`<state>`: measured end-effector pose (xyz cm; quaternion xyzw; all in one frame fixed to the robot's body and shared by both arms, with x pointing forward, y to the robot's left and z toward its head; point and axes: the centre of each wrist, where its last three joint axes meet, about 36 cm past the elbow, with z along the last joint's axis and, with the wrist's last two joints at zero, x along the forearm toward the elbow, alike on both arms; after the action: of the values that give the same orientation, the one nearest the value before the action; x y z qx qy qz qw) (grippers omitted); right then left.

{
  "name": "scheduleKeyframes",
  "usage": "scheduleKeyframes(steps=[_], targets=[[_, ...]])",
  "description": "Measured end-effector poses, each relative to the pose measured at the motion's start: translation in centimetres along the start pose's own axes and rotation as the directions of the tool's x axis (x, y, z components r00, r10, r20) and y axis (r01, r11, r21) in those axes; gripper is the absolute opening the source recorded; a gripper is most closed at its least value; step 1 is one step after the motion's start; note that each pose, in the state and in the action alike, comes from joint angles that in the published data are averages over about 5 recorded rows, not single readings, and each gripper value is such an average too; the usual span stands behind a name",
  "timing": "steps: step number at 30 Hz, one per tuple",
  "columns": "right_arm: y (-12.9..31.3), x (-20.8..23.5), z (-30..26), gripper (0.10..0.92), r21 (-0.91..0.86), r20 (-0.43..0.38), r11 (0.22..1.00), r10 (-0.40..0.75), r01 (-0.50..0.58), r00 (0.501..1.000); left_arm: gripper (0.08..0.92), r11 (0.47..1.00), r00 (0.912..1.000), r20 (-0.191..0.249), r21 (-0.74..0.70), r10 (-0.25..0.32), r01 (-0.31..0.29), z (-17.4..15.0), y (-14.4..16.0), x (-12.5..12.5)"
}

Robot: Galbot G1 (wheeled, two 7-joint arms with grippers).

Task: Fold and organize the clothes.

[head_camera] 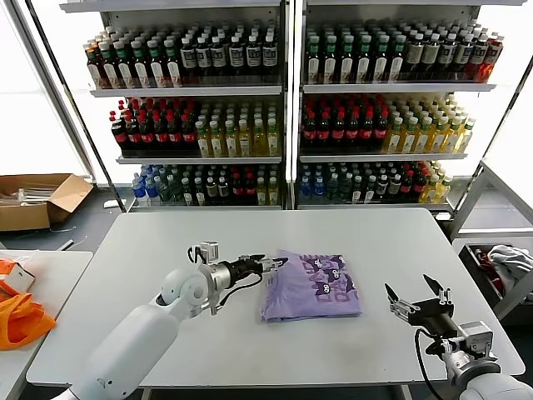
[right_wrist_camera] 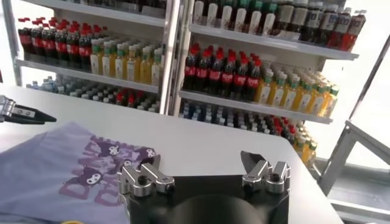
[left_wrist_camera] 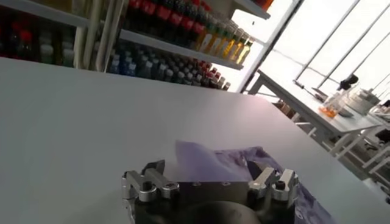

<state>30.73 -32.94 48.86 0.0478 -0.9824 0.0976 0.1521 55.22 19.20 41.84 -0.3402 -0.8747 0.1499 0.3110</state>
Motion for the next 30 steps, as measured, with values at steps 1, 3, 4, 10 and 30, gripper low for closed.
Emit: scheduleKeyframes(steps=[1, 3, 4, 10, 30], targets=[[0.0, 0.0, 0.0, 0.823, 0.0, 0.002, 1.0, 0.0, 0.0, 1.0, 0.806, 1.0, 1.0, -0.004, 0.001, 0.002, -0.002, -0.1, 0.1, -0.2], [-0.1, 0.0, 0.0, 0.823, 0.001, 0.006, 1.0, 0.0, 0.0, 1.0, 0.772, 1.0, 0.9999, -0.012, 0.004, 0.004, -0.004, -0.1, 0.3, -0.4], [-0.1, 0.0, -0.1, 0.823, 0.001, 0.007, 1.0, 0.0, 0.0, 1.0, 0.749, 1.0, 0.9999, -0.015, 0.006, 0.005, -0.005, -0.1, 0.4, -0.5], [-0.1, -0.1, -0.1, 0.823, -0.001, 0.016, 1.0, 0.0, 0.0, 1.0, 0.579, 1.0, 0.9993, -0.035, 0.016, 0.011, -0.011, 0.2, 0.8, -1.2], [-0.2, -0.4, -0.6, 0.823, -0.013, 0.046, 1.0, -0.011, 0.011, 0.999, 0.197, 0.998, 0.9993, -0.001, -0.042, -0.036, 0.036, 1.1, 0.3, 0.2]])
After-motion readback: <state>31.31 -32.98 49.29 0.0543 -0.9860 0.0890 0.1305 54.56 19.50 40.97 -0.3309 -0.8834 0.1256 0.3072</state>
